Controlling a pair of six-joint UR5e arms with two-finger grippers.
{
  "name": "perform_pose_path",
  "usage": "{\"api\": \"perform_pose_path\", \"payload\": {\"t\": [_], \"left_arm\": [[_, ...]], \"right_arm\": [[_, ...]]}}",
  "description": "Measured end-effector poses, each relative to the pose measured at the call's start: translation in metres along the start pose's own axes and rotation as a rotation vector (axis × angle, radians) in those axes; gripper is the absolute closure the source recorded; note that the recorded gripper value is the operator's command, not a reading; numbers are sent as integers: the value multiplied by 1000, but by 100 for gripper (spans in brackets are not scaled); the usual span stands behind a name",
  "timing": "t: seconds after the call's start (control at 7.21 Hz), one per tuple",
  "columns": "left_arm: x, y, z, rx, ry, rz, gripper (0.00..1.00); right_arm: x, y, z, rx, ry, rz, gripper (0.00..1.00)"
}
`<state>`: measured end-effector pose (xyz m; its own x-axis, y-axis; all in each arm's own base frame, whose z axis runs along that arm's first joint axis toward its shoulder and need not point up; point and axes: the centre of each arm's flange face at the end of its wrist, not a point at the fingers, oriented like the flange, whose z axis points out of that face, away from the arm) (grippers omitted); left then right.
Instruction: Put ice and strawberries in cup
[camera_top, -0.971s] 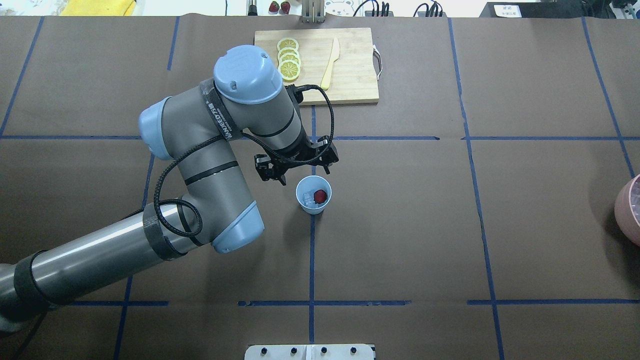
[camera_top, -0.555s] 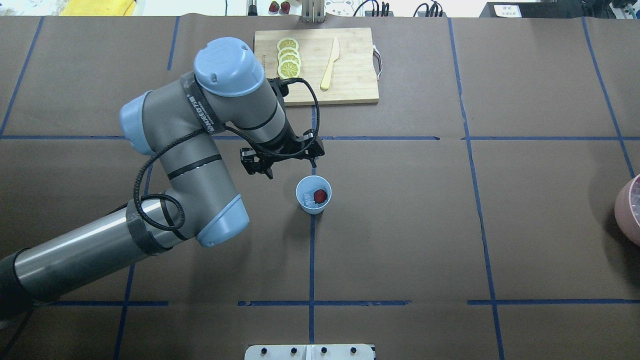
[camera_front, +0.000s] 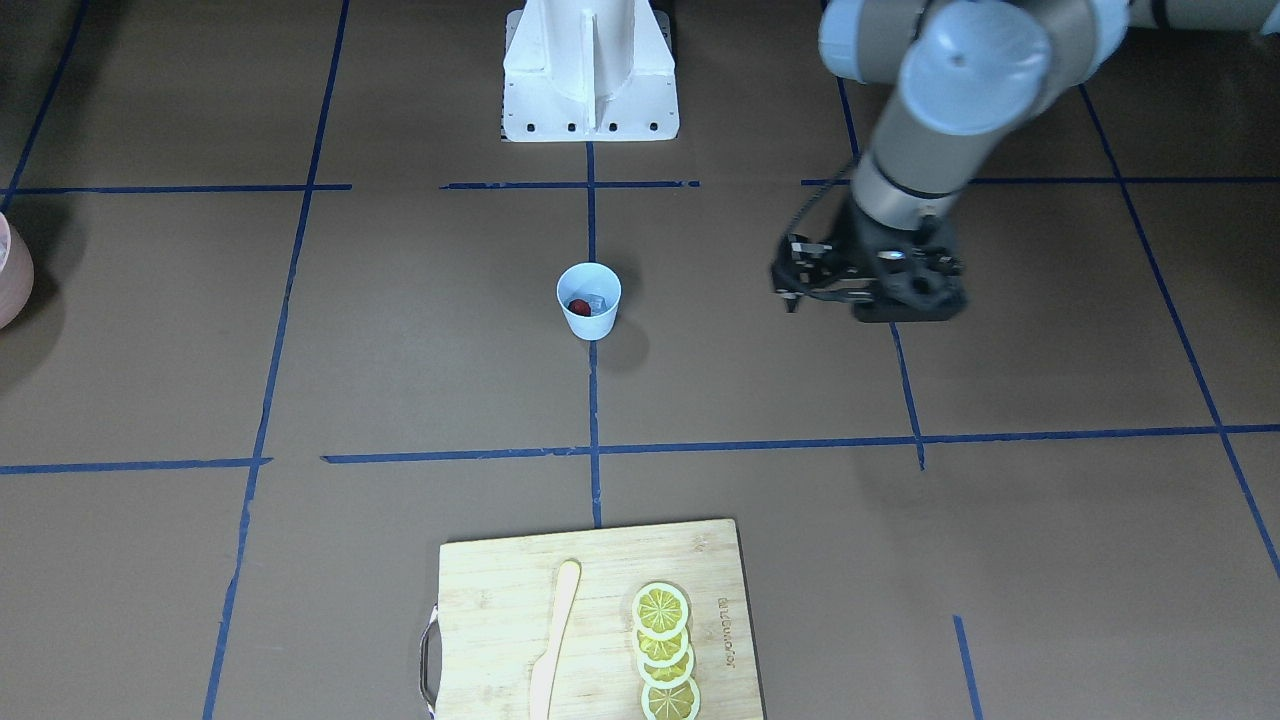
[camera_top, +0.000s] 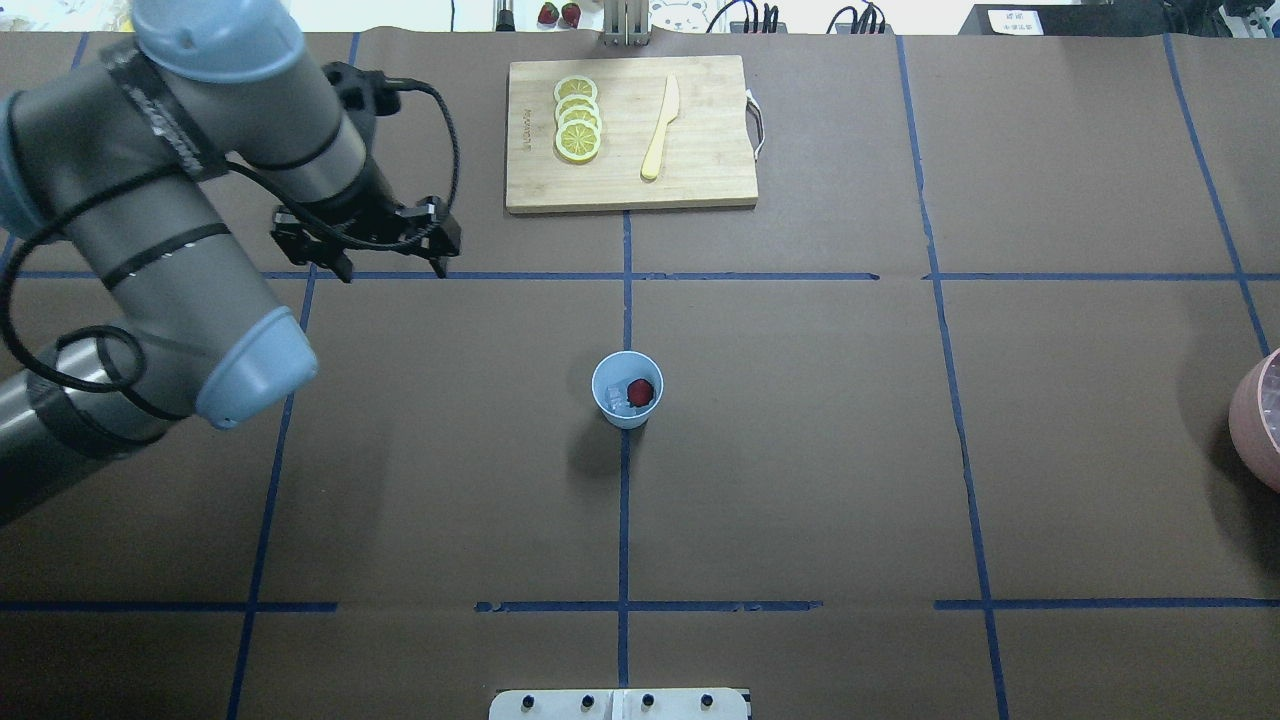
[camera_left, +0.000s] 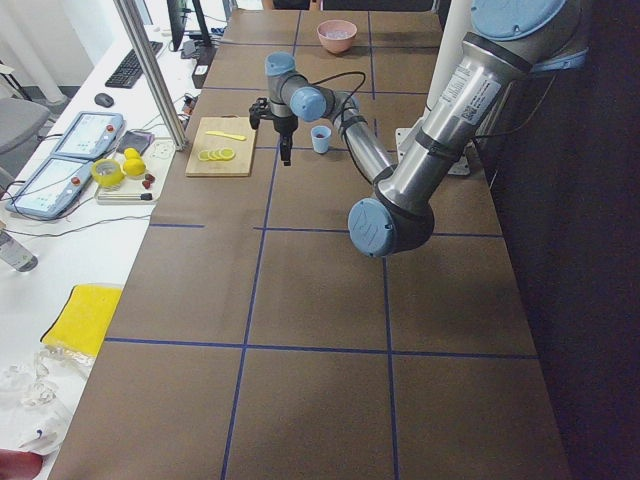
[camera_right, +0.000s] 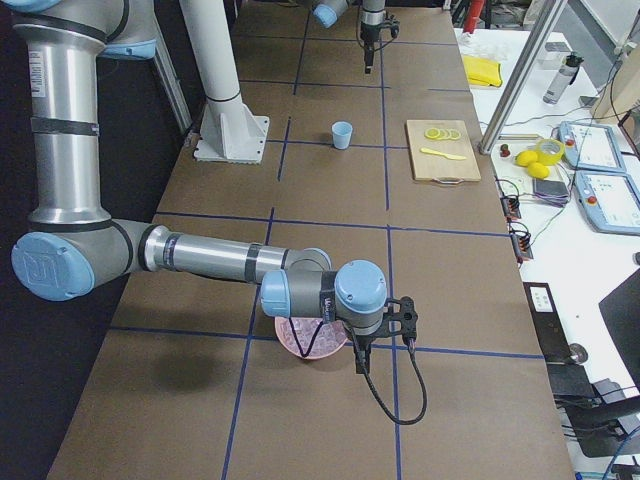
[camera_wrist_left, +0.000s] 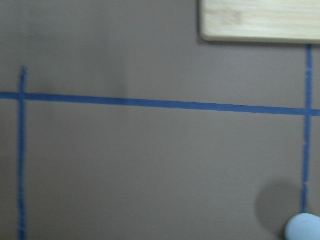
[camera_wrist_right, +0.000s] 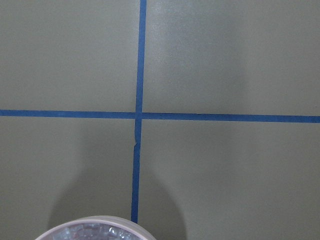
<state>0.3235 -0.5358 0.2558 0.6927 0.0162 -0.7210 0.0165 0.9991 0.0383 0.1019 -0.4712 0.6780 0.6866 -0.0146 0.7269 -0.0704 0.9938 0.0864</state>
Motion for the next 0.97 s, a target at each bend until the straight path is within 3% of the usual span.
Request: {"api": "perform_pose_path", "payload": {"t": [0.55, 0.97], "left_arm": [[-223, -41, -50, -12, -68, 127, 0], [-398, -38, -64, -95, -56, 159, 0]], "right_arm": [[-2, -1, -2, 4, -2, 2, 0], [-3, -2, -3, 6, -2, 0, 0]]}}
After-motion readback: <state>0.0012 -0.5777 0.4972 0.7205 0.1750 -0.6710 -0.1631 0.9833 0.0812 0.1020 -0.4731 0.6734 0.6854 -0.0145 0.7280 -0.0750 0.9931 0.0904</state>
